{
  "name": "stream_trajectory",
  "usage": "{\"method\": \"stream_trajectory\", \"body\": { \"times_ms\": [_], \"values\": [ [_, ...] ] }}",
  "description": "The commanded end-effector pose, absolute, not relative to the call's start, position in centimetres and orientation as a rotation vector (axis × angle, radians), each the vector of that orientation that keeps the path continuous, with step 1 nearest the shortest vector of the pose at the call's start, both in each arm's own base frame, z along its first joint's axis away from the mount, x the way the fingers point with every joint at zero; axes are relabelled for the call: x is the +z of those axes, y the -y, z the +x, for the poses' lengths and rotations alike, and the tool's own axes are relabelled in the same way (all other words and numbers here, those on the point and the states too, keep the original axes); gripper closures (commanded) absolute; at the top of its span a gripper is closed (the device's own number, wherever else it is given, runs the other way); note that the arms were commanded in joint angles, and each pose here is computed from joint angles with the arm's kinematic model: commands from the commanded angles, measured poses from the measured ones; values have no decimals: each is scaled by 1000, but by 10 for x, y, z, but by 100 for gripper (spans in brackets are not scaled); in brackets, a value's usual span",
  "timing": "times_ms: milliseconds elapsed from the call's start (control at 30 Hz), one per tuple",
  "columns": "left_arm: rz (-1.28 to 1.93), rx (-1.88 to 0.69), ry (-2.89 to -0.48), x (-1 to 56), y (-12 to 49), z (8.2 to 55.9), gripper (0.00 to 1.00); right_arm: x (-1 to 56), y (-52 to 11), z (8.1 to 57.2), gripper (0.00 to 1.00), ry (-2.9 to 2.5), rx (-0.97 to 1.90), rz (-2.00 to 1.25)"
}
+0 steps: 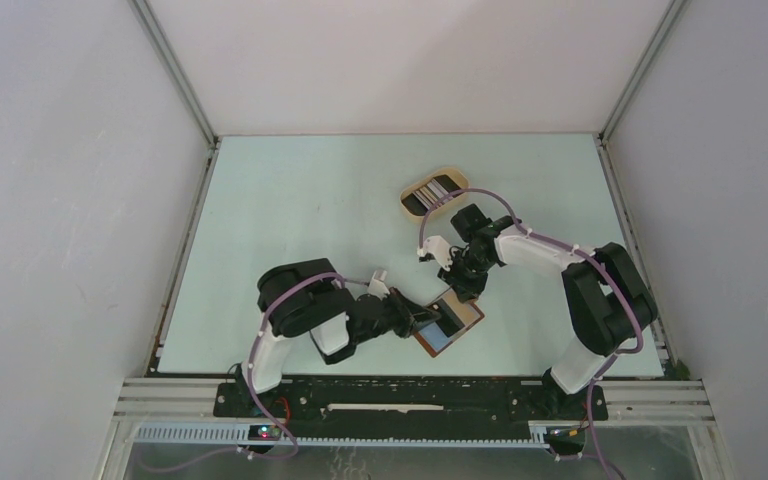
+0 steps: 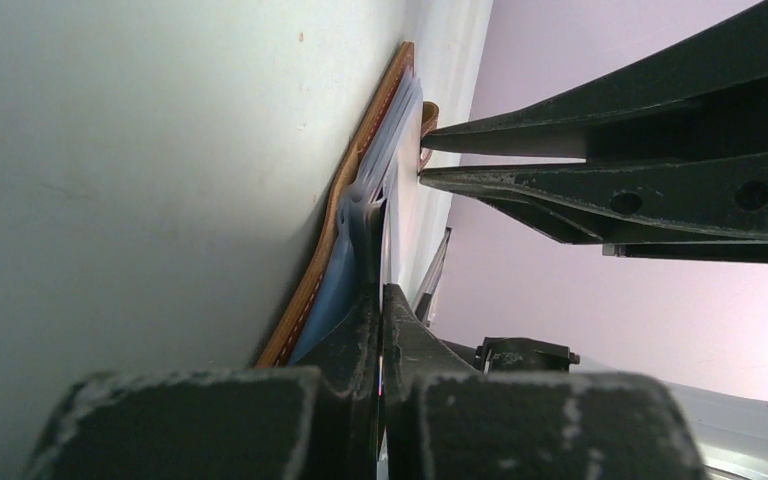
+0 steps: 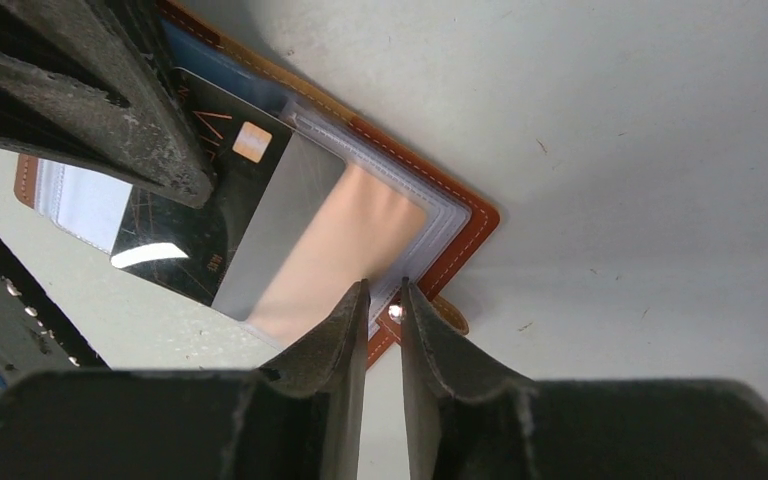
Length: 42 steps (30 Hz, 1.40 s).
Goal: Put the credit cards into the card holder
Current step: Insert the credit card into the card holder.
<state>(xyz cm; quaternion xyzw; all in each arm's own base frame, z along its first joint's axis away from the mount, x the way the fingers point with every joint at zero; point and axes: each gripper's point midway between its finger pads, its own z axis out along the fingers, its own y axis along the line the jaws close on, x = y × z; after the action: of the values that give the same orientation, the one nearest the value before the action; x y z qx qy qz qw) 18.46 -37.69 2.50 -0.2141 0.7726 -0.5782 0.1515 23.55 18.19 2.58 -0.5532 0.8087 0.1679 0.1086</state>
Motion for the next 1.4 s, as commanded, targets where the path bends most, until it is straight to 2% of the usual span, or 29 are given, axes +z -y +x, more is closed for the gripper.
{"method": "stream_trajectory", "body": {
  "times_ms": [0, 267, 400, 533, 700, 900, 1367],
  "values": [
    [-610, -1673, -2234, 23, 385, 183, 97, 49, -197, 234, 73, -2310, 555, -1598],
    [-607, -1672, -2230, 22, 387, 185, 93, 72, -205, 229, 71, -2197, 619, -1606],
    [-604, -1673, -2231, 22, 387, 185, 92, 90, -213, 214, 75, -2062, 713, -1658],
    [-599, -1680, -2226, 23, 387, 185, 91, 106, -224, 185, 82, -1831, 823, -1781],
    [-592, -1686, -2222, 24, 388, 184, 90, 96, -236, 152, 100, -1563, 792, -2002],
    [-591, -1688, -2220, 25, 388, 184, 87, 70, -251, 140, 100, -1511, 682, -2141],
    [-585, -1691, -2220, 25, 388, 184, 83, 35, -253, 160, 100, -1607, 420, -2196]
  ]
}}
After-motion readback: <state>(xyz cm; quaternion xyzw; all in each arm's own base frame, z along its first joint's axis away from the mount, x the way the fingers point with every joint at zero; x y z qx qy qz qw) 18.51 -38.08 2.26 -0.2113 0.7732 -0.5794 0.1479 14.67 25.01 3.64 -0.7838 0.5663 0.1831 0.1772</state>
